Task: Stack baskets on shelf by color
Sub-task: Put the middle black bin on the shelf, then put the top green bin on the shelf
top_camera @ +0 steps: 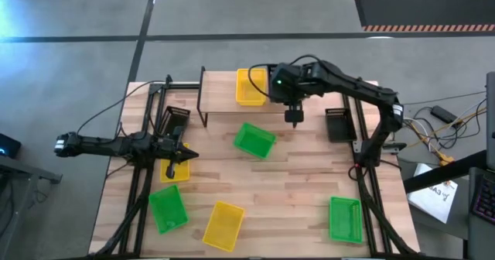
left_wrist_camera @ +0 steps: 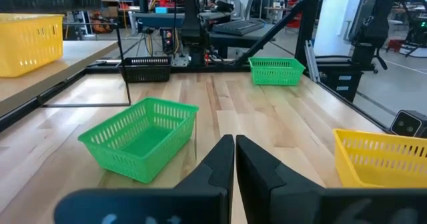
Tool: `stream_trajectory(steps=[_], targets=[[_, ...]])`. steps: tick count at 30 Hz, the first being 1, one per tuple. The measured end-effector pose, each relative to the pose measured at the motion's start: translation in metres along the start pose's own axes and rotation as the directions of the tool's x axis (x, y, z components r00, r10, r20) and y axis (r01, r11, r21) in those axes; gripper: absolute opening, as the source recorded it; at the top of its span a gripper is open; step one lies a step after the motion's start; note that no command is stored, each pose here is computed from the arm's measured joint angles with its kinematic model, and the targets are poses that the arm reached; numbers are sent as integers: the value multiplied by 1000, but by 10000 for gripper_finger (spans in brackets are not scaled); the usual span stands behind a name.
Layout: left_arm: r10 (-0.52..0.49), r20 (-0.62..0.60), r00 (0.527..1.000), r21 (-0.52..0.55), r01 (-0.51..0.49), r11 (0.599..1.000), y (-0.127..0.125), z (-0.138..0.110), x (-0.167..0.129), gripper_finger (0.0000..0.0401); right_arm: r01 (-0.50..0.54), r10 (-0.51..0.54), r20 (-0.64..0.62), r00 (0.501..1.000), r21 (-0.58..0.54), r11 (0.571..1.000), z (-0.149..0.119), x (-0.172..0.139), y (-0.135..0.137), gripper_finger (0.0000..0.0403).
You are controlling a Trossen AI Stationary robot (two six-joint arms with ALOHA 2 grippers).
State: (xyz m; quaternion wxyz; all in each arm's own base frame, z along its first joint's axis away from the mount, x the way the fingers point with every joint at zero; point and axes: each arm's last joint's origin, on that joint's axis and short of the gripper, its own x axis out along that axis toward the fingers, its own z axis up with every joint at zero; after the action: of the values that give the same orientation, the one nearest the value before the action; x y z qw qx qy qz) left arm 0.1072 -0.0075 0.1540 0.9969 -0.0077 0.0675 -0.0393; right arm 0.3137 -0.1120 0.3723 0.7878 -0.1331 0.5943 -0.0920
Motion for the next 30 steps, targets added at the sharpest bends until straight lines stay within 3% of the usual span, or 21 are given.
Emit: stream_trajectory(steps=[7, 13, 18, 22, 27, 30], targets=[[0, -1, 1000, 0, 0, 1000, 0, 0, 0, 0, 12, -12, -10, 1000, 16, 1000, -5, 39, -4, 11], [0, 0, 1000, 0, 0, 1000, 0, 0, 0, 0, 18, -17, -24, 1000, 31, 999, -8, 55, -2, 18], [0, 0, 1000, 0, 0, 1000, 0, 0, 0, 0, 15, -14, -29, 999, 30, 999, -8, 58, 0, 49], [0, 0, 1000, 0, 0, 1000, 0, 0, 0, 0, 16, -15, -27, 1000, 31, 999, -10, 54, -1, 91], [0, 1, 1000, 0, 0, 1000, 0, 0, 0, 0, 16, -15, -11, 1000, 56, 998, -15, 23, 2, 144], [0, 1, 1000, 0, 0, 1000, 0, 0, 0, 0, -51, 50, 36, 998, 31, 998, -17, 5, 13, 154]])
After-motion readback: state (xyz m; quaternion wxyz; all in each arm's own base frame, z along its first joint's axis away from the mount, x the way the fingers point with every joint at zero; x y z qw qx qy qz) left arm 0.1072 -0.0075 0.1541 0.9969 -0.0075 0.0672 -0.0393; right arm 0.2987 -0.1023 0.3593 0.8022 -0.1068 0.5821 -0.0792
